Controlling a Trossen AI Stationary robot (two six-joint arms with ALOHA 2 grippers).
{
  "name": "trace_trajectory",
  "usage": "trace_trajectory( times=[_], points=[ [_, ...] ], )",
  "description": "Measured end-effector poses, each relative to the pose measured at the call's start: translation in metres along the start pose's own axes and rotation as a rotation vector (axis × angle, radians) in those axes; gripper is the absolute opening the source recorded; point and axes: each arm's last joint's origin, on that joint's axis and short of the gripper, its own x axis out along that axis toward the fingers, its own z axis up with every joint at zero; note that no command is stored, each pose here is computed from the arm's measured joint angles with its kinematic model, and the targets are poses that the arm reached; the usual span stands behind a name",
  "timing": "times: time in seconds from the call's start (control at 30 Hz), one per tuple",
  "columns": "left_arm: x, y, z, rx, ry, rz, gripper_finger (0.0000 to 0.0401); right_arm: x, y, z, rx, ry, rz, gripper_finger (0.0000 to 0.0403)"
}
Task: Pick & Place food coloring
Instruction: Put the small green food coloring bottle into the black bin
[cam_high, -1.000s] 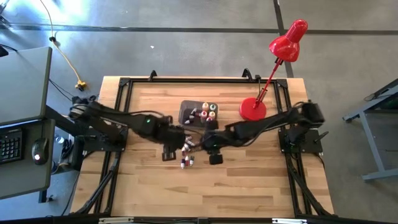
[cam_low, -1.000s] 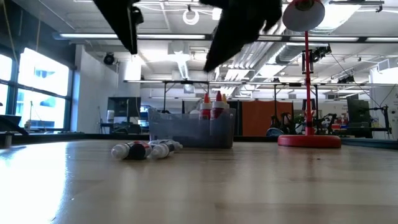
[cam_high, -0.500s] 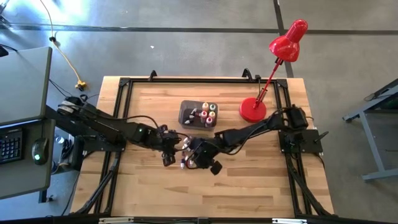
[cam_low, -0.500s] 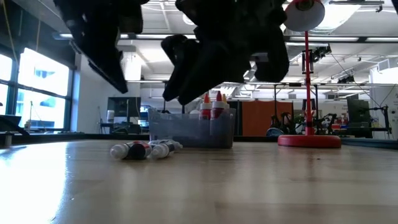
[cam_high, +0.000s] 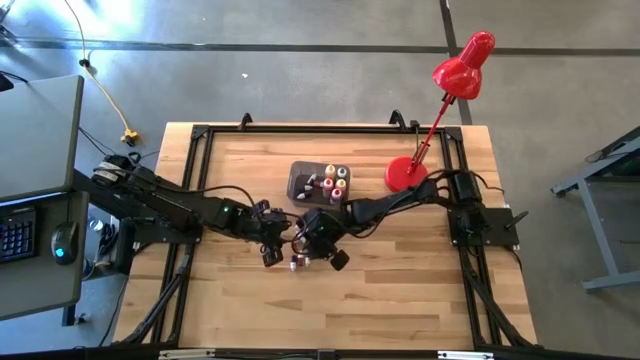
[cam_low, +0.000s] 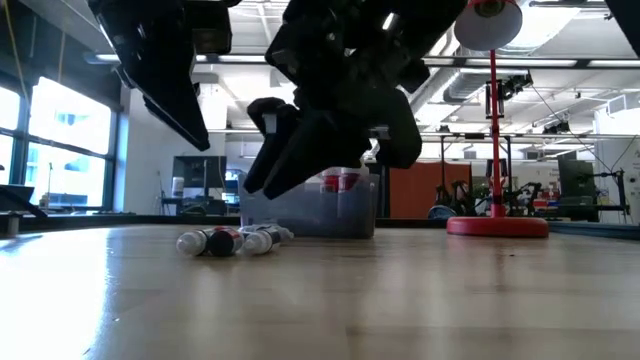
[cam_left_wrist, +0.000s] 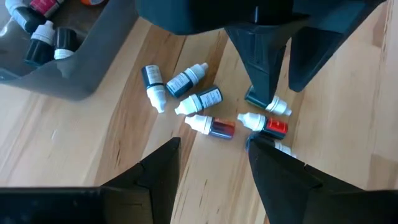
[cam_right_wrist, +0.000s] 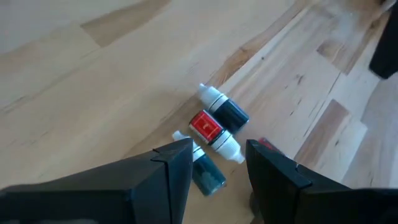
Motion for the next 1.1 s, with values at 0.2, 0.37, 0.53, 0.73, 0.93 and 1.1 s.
trace_trajectory(
  times=[0.2, 0.37, 0.53, 0.73, 0.93, 1.1],
  points=[
    [0.000, 0.000, 0.000, 0.003, 0.000, 0.000, 0.0186, 0.006, 0.000, -0.003, 0.001, -0.017, 0.011, 0.0143],
    [0.000, 0.000, 0.000, 0.003, 0.000, 0.000, 0.0186, 0.010, 0.000, -0.005, 0.004, -0.025, 0.011, 0.0143],
    [0.000, 0.000, 0.000, 0.004, 0.005, 0.002, 0.0186, 0.010, -0.001, -0.005, 0.063, -0.009, -0.019, 0.0143],
    [0.000, 0.000, 0.000, -0.002, 0.005, -0.003, 0.0186, 0.010, 0.000, -0.003, 0.058, -0.018, -0.023, 0.0143],
    [0.000, 0.000, 0.000, -0.004, 0.007, -0.009, 0.0186, 0.011, 0.004, -0.001, 0.042, -0.018, -0.009, 0.0143],
    [0.000, 0.000, 0.000, -0.004, 0.006, -0.009, 0.0186, 0.014, 0.009, 0.000, 0.027, -0.004, 0.006, 0.0143]
  ],
)
